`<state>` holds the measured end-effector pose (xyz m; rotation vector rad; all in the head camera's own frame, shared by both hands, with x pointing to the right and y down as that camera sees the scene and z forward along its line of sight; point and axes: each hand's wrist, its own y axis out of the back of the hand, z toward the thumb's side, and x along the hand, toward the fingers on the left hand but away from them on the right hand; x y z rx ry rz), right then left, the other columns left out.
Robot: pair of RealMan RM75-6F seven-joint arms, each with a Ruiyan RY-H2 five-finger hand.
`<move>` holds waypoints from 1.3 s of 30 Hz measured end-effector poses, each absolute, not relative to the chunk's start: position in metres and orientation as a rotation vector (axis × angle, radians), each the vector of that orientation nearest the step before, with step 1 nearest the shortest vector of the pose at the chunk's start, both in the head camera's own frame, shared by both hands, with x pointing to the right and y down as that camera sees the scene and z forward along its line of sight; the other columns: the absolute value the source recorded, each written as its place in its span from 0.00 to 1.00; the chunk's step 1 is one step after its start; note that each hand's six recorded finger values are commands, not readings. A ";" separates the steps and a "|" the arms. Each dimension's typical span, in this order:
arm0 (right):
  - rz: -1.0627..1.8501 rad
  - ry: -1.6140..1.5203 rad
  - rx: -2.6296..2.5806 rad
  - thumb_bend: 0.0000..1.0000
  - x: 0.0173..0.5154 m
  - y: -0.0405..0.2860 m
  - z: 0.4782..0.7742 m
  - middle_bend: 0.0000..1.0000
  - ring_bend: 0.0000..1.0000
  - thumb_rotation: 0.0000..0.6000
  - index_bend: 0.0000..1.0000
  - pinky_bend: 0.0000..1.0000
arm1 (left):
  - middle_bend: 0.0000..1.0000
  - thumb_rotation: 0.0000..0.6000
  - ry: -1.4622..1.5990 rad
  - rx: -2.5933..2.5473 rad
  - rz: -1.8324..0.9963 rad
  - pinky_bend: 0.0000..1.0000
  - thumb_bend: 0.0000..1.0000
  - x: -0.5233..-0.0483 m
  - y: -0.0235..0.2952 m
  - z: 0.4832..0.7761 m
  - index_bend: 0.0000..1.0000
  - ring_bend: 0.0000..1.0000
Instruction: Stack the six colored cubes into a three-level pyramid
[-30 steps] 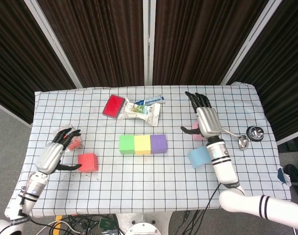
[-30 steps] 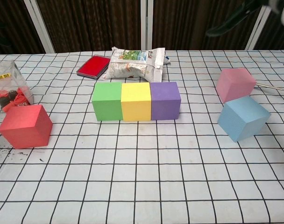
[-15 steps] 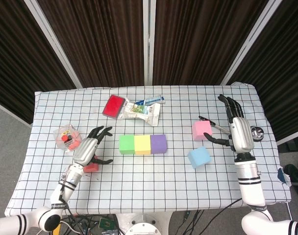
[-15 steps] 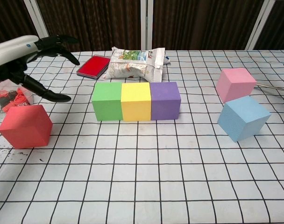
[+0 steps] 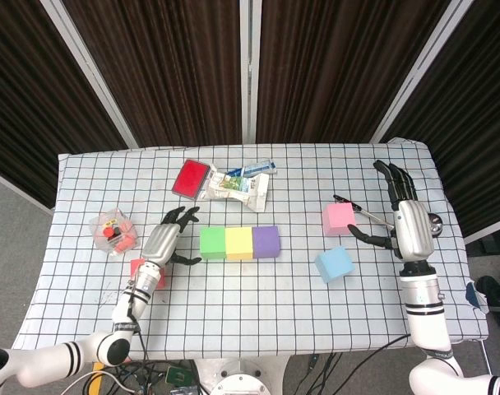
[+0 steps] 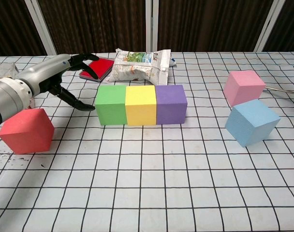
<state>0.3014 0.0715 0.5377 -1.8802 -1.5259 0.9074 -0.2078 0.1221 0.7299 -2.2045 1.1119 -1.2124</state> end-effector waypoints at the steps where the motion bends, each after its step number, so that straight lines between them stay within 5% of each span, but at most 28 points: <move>1: 0.902 -1.533 -1.890 0.05 0.302 0.072 0.537 0.11 0.00 1.00 0.00 0.00 | 0.23 1.00 1.120 -2.210 -1.217 0.00 0.00 -0.207 0.122 0.732 0.08 0.00; 20: 0.957 -1.558 -1.915 0.05 0.326 0.082 0.549 0.11 0.00 1.00 0.00 0.00 | 0.24 1.00 1.108 -2.222 -1.250 0.00 0.00 -0.189 0.123 0.744 0.08 0.00; 39: 0.975 -1.574 -1.914 0.05 0.353 0.095 0.551 0.11 0.00 1.00 0.00 0.00 | 0.33 1.00 1.104 -2.181 -1.265 0.00 0.13 -0.176 0.119 0.756 0.08 0.01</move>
